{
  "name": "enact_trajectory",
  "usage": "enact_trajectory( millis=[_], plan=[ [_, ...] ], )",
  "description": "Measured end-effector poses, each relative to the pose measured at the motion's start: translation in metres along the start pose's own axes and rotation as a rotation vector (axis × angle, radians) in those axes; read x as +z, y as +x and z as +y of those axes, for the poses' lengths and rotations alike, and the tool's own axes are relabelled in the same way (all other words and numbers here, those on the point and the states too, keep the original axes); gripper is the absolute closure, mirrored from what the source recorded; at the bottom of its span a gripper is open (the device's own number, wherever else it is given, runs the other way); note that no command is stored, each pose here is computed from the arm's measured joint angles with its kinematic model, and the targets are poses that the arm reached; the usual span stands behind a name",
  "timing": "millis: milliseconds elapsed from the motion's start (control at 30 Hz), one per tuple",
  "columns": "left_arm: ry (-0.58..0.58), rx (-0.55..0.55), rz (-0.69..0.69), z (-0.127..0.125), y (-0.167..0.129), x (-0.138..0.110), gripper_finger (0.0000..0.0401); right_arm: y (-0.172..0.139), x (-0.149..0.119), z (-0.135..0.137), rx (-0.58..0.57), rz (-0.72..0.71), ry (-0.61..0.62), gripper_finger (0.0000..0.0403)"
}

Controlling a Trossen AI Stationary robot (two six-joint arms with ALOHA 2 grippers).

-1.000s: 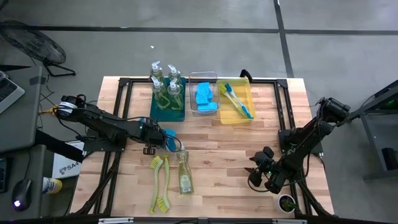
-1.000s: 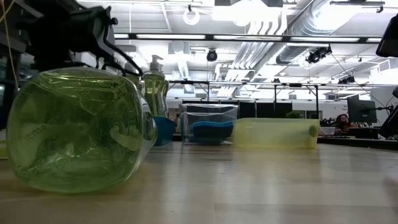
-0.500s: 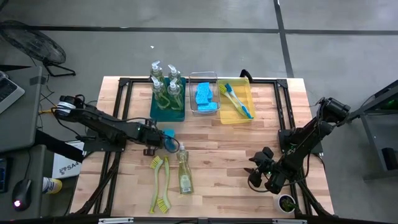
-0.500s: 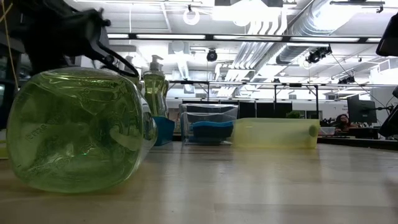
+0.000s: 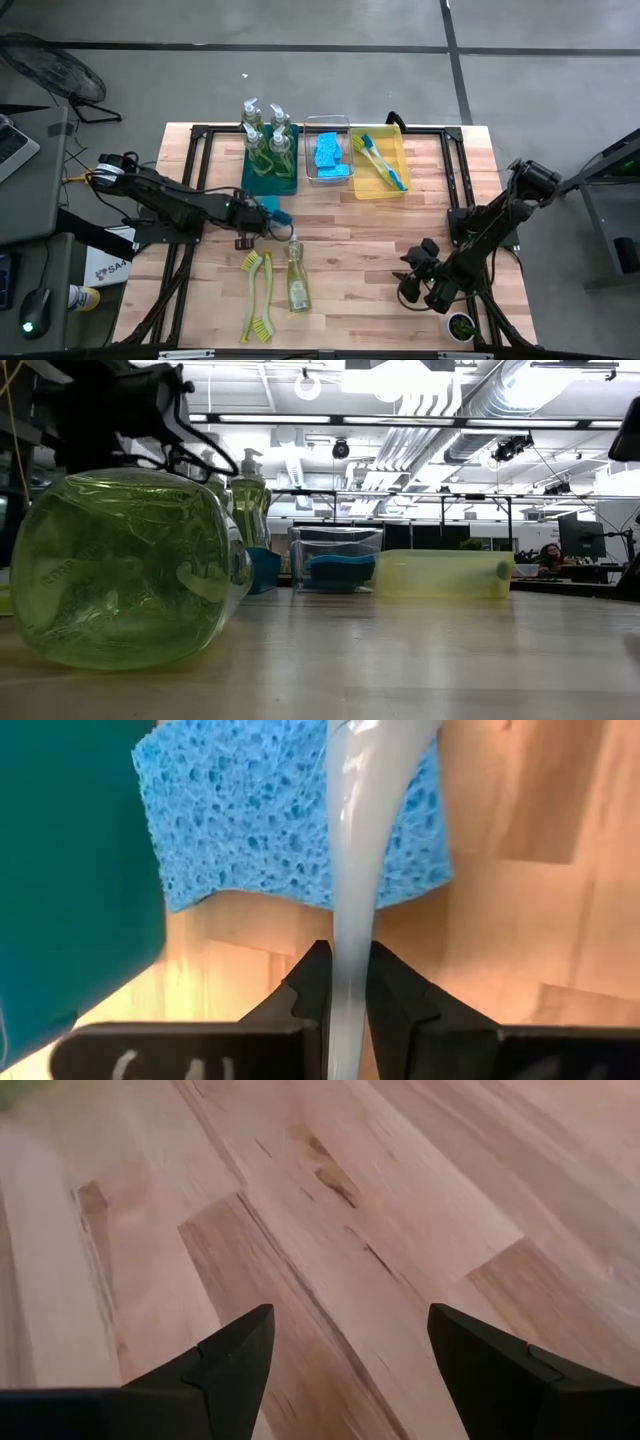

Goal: Pick & Place Kitchen Sink Supplies
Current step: Put the blue dish brush into the yellow bin

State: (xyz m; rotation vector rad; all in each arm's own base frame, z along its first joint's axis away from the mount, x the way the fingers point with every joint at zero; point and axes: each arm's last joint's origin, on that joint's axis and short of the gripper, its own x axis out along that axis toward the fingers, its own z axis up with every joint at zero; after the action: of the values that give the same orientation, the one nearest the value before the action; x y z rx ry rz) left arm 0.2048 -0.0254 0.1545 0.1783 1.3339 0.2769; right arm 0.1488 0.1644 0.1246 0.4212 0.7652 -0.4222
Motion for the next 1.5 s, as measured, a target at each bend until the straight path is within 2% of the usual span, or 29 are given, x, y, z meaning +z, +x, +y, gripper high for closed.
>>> enact_trajectory(
  millis=[233, 633, 967, 1233, 1500],
  plan=[
    [-0.011, -0.016, 0.014, 0.004, -0.021, 0.015, 0.0367, 0.009, -0.008, 0.003, -0.002, 0.016, -0.012, 0.0144],
    [-0.055, -0.055, -0.117, 0.009, -0.054, 0.046, 0.0367, 0.011, -0.007, 0.012, 0.061, -0.047, -0.048, 0.0144],
    [-0.035, -0.174, -0.257, -0.016, -0.076, 0.058, 0.0367, 0.011, -0.005, 0.016, 0.089, -0.076, -0.07, 0.0144],
    [-0.055, -0.148, -0.488, -0.042, -0.097, 0.068, 0.0367, 0.01, -0.004, 0.019, 0.112, -0.082, -0.05, 0.0144],
    [-0.201, -0.089, -0.781, -0.052, -0.118, 0.084, 0.0367, 0.007, 0.001, 0.033, 0.213, -0.165, -0.091, 0.0144]
  ],
)
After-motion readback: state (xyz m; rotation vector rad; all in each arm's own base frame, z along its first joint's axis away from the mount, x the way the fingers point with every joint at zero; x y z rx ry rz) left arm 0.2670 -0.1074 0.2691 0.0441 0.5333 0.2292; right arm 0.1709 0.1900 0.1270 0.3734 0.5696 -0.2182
